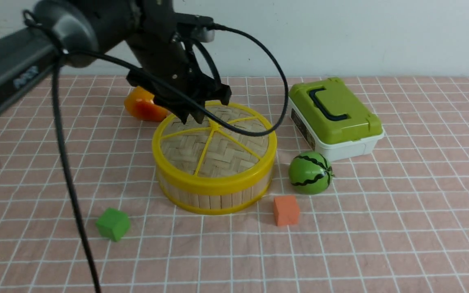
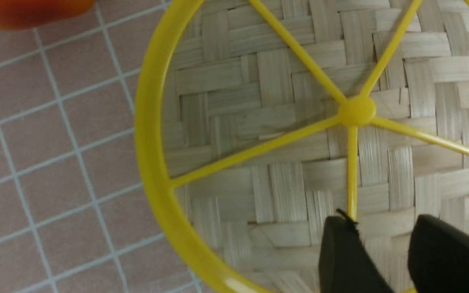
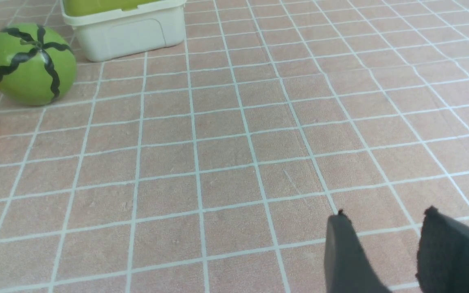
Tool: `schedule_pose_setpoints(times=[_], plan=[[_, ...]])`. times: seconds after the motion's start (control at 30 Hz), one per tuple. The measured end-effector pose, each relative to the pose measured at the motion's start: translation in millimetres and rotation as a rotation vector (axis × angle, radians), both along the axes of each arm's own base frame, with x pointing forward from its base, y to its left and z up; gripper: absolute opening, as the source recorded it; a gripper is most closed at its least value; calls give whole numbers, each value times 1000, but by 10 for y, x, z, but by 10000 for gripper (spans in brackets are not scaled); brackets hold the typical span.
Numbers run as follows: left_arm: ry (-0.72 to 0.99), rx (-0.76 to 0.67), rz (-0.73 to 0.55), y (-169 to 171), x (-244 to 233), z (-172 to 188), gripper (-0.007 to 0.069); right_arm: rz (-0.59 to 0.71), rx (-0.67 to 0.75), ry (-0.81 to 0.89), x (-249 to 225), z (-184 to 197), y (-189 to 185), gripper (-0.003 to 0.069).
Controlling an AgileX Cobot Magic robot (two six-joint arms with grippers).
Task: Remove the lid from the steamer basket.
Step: Use the left arm to lift the lid of the steamer
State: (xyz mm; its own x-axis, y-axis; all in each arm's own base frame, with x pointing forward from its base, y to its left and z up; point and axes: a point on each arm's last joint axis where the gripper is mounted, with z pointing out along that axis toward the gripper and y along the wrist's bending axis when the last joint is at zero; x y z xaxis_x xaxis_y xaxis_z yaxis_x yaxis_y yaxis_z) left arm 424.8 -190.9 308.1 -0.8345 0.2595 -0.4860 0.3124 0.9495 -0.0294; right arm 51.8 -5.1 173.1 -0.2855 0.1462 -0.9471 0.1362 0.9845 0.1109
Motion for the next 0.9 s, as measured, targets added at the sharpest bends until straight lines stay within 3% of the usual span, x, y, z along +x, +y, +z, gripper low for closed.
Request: schedule_pose_setpoints(times=[0.17, 0.33, 0.63, 0.83, 0.87, 0.9], plan=[[13, 14, -1, -116, 224, -198, 433, 0, 0, 0, 0, 0, 0, 241], [-5, 15, 0, -149, 314, -300, 437, 0, 0, 0, 0, 0, 0, 241], [4, -1, 5, -187, 365, -425, 338, 0, 0, 0, 0, 0, 0, 241], [6, -5, 5, -195, 375, -443, 175, 0, 0, 0, 0, 0, 0, 241], [10, -8, 9, -199, 374, -449, 107, 0, 0, 0, 0, 0, 0, 241], [11, -9, 10, -199, 374, -450, 107, 0, 0, 0, 0, 0, 0, 241]])
